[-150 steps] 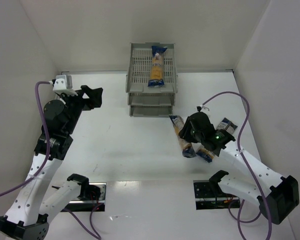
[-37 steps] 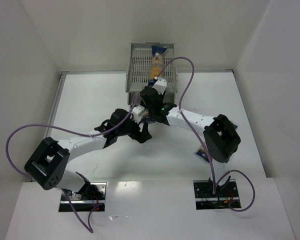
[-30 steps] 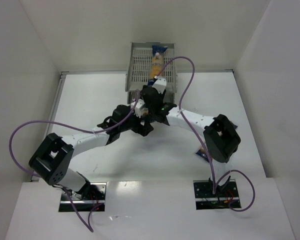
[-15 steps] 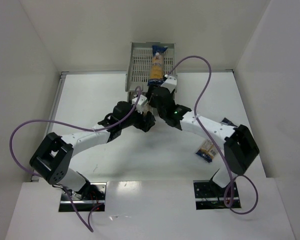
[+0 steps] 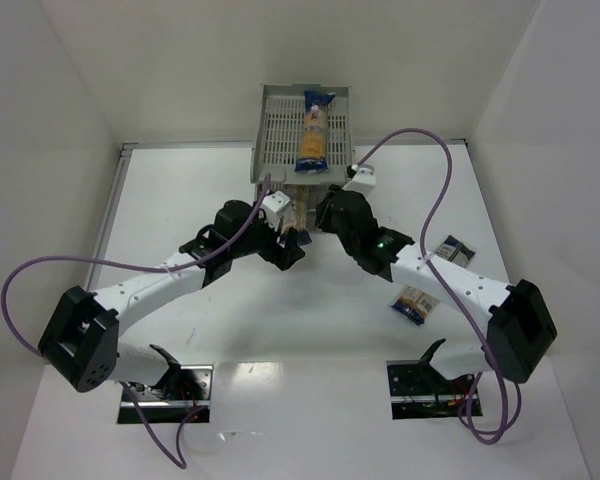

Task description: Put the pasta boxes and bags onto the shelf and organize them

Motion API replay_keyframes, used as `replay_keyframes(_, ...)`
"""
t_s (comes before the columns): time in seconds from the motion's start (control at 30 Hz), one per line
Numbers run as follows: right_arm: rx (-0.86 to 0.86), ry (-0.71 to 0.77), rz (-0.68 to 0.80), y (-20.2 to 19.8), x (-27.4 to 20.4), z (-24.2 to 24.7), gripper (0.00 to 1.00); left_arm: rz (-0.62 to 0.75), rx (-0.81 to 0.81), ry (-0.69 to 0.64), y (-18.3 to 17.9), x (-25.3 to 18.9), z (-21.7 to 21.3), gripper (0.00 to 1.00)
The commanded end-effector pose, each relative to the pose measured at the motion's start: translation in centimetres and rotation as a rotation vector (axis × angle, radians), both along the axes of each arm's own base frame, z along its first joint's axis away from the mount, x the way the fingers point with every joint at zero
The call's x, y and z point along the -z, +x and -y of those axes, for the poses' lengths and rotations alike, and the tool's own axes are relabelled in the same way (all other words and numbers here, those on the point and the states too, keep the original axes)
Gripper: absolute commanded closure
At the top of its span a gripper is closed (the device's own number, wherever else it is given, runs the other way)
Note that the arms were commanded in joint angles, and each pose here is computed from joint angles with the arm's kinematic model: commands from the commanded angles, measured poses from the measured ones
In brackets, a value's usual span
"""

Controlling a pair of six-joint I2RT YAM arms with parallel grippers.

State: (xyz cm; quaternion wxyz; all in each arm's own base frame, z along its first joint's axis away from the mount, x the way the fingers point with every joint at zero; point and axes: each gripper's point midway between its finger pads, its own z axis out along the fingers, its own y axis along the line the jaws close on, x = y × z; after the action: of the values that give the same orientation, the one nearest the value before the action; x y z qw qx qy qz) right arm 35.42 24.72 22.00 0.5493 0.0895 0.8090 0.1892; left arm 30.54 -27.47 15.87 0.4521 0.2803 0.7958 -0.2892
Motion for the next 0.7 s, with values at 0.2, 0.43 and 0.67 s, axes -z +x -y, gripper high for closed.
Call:
replay_keyframes(0.2,-0.224,-0.068,-0.021,-4.3,1.0,-0.3,1.00,0.130,-0.026,-0.032,-0.8,-7.0,-1.6,0.00)
replay_keyframes(0.43,-0.520,-0.141,-0.067,-8.3,5.2,-6.2,1.00,0.202,-0.363,-0.051,-0.4,-9.6,-7.7,0.00)
replay_keyframes(0.67,-0.558,-0.176,-0.059,-6.4,7.3,-9.3,1.00,0.147,-0.497,-0.044,-0.3,-8.0,-11.7,0.00)
